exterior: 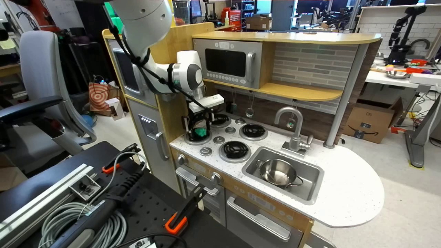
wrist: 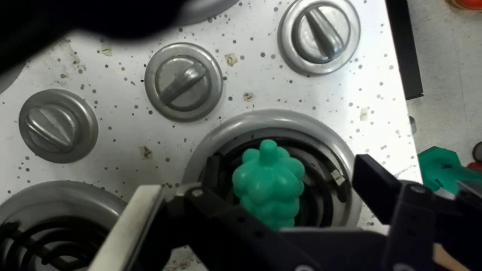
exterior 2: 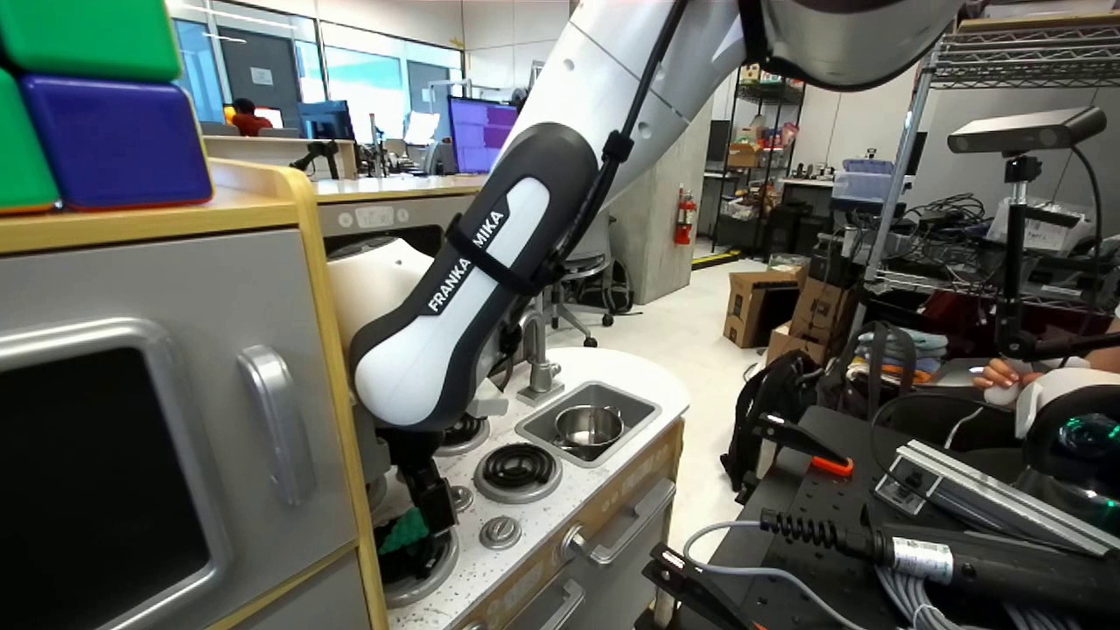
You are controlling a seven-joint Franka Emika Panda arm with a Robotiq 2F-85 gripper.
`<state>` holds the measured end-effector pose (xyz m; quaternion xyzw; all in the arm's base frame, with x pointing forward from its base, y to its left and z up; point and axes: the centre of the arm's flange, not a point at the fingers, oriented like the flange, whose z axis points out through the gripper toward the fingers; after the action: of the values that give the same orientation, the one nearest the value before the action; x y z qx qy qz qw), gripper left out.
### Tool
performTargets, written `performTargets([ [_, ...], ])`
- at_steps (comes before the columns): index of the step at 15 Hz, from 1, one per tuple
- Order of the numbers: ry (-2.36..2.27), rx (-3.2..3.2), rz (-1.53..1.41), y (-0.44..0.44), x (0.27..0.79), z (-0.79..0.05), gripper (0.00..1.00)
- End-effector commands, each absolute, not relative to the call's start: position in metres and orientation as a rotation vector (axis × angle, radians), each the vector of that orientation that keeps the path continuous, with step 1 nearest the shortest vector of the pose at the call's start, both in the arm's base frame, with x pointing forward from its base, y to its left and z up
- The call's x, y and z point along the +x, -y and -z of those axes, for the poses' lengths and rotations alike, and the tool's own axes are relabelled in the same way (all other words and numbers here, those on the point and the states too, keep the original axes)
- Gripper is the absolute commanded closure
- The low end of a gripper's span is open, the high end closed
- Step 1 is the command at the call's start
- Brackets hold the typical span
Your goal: Take the plastic grapes from the stove and put them in the pot in the sink
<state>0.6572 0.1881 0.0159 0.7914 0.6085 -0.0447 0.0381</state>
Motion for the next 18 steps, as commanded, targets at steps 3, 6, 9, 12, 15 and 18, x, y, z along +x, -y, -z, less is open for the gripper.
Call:
performTargets([
  [3,-1.872,2.413,0.163,-0.201,0.683,-0.001,0.58],
  [6,-1.866,2.415,0.158,-0.199,0.683,-0.001,0.8],
  [9,-1.855,2.434,0.158,-0.187,0.677,-0.007,0.82],
  [12,-1.81,2.493,0.153,-0.156,0.653,-0.033,0.82],
  [15,-1.694,2.541,0.135,-0.119,0.638,-0.054,0.82],
  [18,-1.508,2.607,0.142,-0.067,0.623,-0.073,0.82],
])
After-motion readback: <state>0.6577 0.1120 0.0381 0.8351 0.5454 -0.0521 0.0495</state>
